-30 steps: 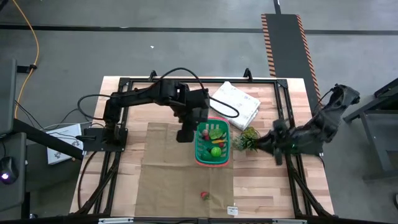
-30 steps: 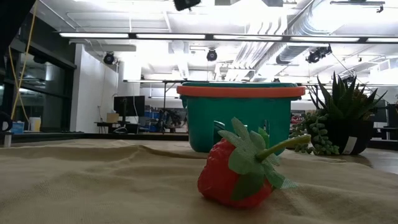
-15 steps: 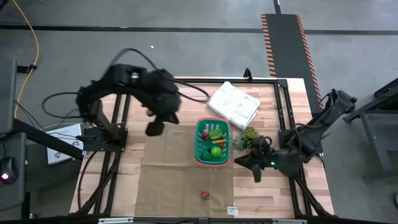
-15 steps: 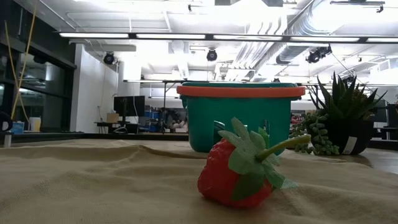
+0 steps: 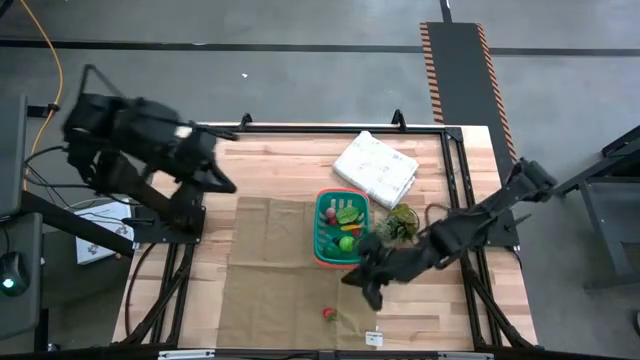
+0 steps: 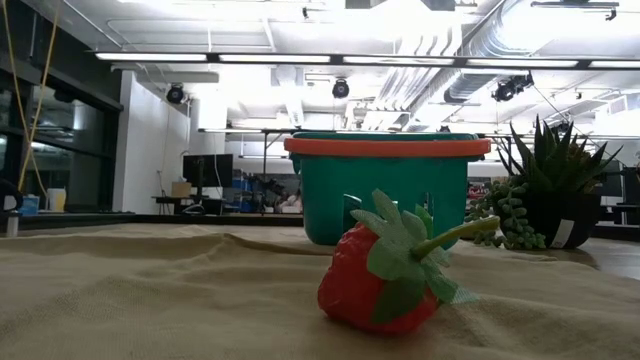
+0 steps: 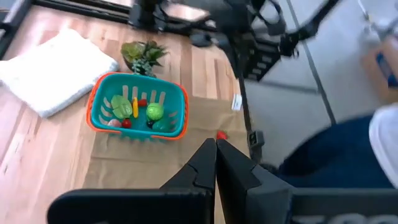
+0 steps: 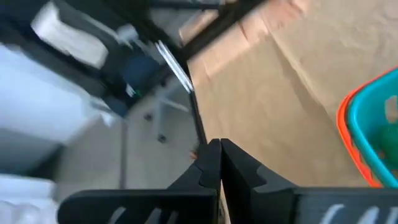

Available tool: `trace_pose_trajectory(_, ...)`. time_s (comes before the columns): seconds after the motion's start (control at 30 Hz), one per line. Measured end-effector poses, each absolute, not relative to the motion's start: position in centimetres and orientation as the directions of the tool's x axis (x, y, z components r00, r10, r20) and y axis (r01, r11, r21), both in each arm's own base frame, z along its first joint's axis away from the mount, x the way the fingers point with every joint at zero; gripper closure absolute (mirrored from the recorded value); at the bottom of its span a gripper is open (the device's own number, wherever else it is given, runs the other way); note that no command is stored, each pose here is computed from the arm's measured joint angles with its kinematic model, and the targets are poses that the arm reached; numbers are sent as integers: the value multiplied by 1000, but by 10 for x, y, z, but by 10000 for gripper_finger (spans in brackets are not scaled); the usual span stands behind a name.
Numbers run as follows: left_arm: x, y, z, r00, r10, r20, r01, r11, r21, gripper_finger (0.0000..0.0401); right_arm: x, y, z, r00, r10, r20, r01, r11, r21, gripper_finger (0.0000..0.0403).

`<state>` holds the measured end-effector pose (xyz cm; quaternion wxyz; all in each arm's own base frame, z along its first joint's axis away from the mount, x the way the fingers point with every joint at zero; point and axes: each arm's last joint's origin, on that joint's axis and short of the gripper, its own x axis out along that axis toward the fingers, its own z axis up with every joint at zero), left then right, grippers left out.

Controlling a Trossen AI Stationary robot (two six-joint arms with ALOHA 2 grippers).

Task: Pick and placing Produce into tupperware
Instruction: Put the red strawberry into the basket

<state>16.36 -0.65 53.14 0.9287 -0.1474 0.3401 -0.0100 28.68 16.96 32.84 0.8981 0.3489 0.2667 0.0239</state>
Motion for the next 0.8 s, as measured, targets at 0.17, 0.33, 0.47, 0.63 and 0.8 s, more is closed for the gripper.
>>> trace_pose_trajectory(0.17, 136, -21, 539, 813, -44, -581, -188, 924, -334, 401, 304, 198, 338, 766, 187, -615, 198, 842, 502, 402)
trace_pose_trajectory(0.33, 124, -36, 542, 830, -50, -555, -165, 929, -331, 401, 316, 222, 342, 691, 142, -709, 243, 878, 413, 402)
trace_pose_trajectory(0.47, 122, -46, 542, 833, -71, -549, -115, 948, -297, 401, 324, 238, 336, 650, 127, -749, 251, 895, 369, 402)
trace_pose_trajectory(0.63, 123, -61, 534, 812, -103, -575, -38, 973, -229, 401, 335, 248, 320, 611, 111, -784, 329, 865, 379, 387)
trace_pose_trajectory(0.8, 109, -61, 517, 784, -107, -612, -11, 982, -186, 401, 345, 255, 300, 578, 113, -808, 436, 794, 423, 333)
